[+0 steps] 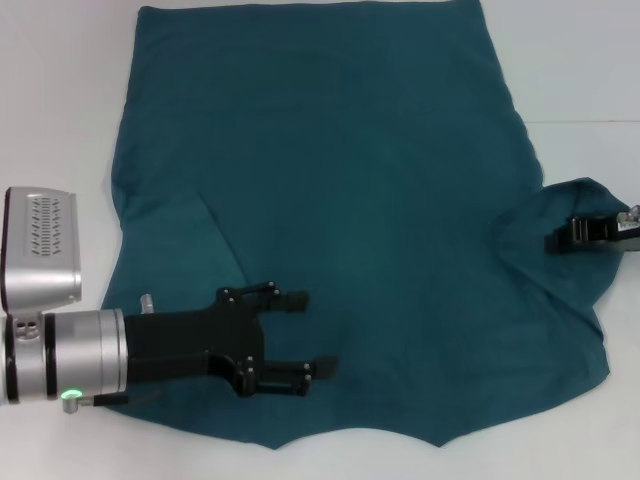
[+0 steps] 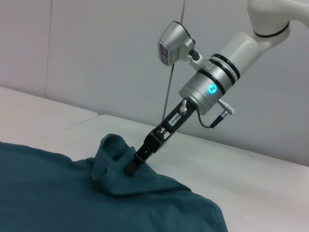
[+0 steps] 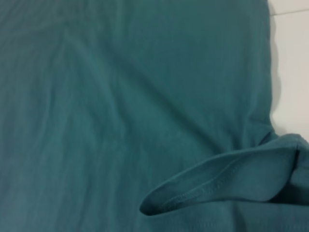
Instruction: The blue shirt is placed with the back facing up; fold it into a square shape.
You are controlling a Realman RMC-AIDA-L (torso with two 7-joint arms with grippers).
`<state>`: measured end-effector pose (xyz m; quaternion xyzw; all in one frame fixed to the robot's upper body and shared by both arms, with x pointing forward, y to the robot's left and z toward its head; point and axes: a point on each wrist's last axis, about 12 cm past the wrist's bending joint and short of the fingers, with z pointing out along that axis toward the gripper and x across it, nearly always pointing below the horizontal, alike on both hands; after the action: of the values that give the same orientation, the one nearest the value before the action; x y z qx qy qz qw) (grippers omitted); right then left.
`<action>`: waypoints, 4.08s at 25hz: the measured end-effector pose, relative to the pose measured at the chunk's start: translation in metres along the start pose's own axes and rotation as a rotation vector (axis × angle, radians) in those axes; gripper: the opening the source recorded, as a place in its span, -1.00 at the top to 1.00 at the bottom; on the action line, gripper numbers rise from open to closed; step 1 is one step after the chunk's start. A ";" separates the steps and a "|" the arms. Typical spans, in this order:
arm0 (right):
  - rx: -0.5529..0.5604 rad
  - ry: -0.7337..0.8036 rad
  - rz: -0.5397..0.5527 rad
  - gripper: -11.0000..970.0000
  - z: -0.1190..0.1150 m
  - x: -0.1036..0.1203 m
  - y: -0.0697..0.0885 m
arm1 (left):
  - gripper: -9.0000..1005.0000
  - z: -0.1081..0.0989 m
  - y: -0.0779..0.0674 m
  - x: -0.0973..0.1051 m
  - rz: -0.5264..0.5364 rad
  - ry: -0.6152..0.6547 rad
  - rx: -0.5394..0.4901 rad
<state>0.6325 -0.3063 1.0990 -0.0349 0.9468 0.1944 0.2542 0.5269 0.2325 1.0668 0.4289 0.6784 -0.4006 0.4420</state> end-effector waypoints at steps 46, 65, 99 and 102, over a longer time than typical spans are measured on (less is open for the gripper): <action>-0.317 -0.017 -0.186 0.88 0.007 -0.003 0.058 | -0.79 -0.001 0.000 0.001 -0.005 -0.007 -0.009; -0.334 -0.039 -0.287 0.51 0.009 -0.003 0.079 | -0.79 0.000 0.003 -0.001 -0.005 -0.018 -0.026; -0.524 -0.288 -0.243 -0.92 0.014 0.041 0.064 | -0.79 -0.107 -0.015 0.052 -0.464 -0.117 -0.431; -0.526 -0.287 -0.245 -0.92 0.014 0.041 0.065 | -0.79 -0.118 -0.018 0.059 -0.518 -0.116 -0.475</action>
<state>0.5932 -0.2396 1.0904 -0.1853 0.8073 0.4031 0.3892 0.4654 0.3490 1.0480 0.1042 0.8127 -0.3541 0.4509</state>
